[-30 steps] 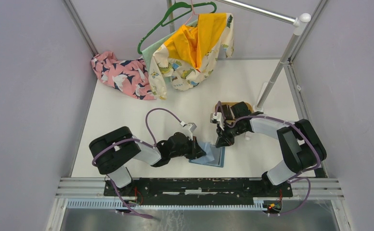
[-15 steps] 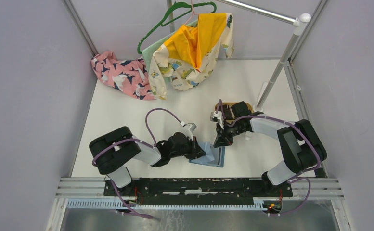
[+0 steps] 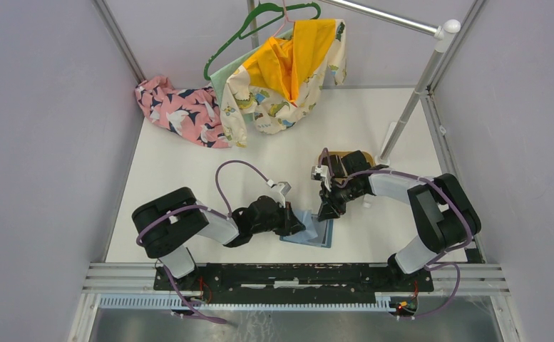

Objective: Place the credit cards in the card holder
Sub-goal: Open the card holder at the center of the board, then pick up the credit card from the storage box.

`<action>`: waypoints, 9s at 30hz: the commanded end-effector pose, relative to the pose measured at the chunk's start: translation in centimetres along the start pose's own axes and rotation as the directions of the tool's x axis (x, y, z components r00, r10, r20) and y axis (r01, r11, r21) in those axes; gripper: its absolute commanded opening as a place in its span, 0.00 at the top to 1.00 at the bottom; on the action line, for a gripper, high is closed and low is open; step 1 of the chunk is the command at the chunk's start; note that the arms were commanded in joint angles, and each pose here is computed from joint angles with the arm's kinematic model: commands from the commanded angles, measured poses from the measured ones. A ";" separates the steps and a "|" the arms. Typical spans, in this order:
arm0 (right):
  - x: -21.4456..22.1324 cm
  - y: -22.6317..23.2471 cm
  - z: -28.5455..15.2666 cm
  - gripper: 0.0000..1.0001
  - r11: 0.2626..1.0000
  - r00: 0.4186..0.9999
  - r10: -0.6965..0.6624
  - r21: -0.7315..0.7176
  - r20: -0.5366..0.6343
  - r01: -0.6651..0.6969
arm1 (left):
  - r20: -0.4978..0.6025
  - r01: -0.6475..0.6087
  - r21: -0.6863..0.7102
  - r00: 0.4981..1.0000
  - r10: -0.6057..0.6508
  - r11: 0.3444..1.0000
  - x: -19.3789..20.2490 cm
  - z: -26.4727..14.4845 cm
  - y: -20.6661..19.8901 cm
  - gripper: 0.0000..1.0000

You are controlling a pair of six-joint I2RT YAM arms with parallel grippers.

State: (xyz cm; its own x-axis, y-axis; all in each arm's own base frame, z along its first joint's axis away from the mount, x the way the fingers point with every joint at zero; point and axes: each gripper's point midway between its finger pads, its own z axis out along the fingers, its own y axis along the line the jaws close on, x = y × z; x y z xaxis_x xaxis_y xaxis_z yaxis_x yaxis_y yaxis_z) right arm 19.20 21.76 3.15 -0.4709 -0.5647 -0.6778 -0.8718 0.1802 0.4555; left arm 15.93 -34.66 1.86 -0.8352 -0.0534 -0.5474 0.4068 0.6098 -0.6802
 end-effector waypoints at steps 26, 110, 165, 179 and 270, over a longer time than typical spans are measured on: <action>0.9 -0.4 0.0 0.72 1.000 0.995 -0.023 0.011 -0.094 0.024 | -0.043 -0.020 -0.042 0.999 0.018 0.999 0.4 -0.5 0.3 0.50; -3.1 0.5 -2.3 0.53 0.982 0.982 -0.186 0.034 0.038 0.185 | 0.234 -0.524 -0.393 0.737 0.634 0.755 1.0 -3.4 -1.2 0.59; 0.3 4.5 4.5 0.77 0.662 0.619 -0.721 -0.045 -0.312 0.748 | -0.040 0.060 -0.434 0.995 -0.086 0.899 0.4 -4.5 6.6 0.67; -2.2 3.7 -2.0 0.64 0.694 0.692 -0.715 0.019 -0.097 0.720 | 0.092 0.095 -0.353 0.994 -0.066 0.931 -2.2 -5.5 4.8 0.66; -10.9 -12.9 -7.3 0.39 0.750 0.686 0.383 0.225 0.619 -0.622 | 0.075 -0.385 -0.155 0.914 0.399 0.910 -20.0 -10.3 -3.0 0.10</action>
State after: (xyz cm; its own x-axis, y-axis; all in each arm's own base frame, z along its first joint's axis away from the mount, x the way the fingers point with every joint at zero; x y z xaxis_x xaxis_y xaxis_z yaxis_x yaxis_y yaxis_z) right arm 36.47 18.08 6.00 -0.7641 0.1365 -0.6305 -0.3345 0.7518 0.5682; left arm 27.12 -26.73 18.64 -0.6171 0.1170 -0.7781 0.5903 0.7226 -0.3595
